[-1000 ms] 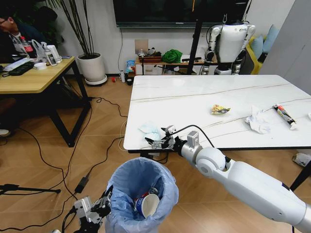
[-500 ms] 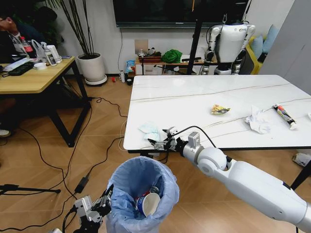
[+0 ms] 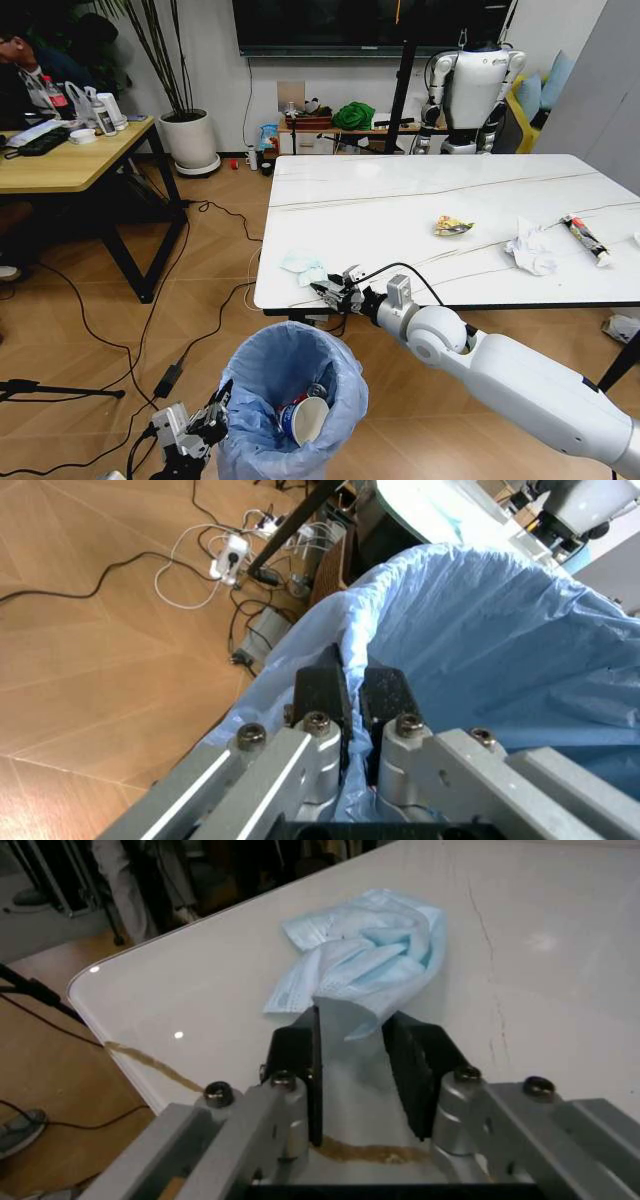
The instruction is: Pick up the trash bin and place the trash from the table into it.
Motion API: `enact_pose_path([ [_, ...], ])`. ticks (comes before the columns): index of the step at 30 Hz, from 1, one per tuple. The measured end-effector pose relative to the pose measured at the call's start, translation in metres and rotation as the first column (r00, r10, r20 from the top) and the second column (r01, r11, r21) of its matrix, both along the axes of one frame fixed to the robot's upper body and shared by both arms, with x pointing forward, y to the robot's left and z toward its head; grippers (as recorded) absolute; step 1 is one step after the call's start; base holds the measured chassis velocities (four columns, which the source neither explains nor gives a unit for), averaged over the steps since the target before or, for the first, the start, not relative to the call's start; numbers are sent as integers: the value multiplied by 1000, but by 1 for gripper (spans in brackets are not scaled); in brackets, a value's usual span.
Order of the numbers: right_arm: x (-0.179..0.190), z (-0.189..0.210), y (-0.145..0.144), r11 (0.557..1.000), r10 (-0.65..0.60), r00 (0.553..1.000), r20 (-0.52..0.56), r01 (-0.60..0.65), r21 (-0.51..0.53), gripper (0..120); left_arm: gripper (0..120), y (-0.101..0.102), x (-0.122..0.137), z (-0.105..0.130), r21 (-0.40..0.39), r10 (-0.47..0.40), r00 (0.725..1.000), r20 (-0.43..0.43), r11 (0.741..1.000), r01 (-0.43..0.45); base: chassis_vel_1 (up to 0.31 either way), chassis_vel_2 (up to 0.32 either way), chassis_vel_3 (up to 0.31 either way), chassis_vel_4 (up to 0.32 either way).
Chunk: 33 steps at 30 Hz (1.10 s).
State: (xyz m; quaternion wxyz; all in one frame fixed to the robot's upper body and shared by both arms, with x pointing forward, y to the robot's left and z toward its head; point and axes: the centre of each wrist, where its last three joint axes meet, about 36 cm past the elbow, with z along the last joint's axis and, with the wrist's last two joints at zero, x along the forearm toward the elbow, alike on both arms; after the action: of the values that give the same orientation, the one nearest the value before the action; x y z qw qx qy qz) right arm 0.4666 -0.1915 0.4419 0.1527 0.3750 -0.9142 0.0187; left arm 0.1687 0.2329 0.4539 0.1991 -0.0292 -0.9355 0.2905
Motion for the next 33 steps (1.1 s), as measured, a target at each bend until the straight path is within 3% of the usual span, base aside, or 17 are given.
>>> enact_pose_path([
  [3, 0, 1, 0, 1000, 0, 1000, 2, 0, 1, 14, 0, 0, 0, 0, -1, 0, 1000, 0, 1000, 0, 0, 0, 0, 0],
  [5, 1, 2, -1, 1000, 0, 1000, 4, 0, 1, 2, 0, 0, 0, 0, -1, -1, 1000, 0, 1000, 1, 0, 0, 0, 0],
  [22, 3, 21, -10, 999, 2, 998, 62, -4, 37, 0, 0, -1, 0, -1, 1, -4, 1000, -2, 1000, 4, 0, 0, 0, 0],
  [33, 28, 28, 3, 999, -25, 997, 67, 23, 37, 34, 0, 1, 0, -2, 5, 0, 1000, -1, 1000, 0, 0, 0, 0, 0],
])
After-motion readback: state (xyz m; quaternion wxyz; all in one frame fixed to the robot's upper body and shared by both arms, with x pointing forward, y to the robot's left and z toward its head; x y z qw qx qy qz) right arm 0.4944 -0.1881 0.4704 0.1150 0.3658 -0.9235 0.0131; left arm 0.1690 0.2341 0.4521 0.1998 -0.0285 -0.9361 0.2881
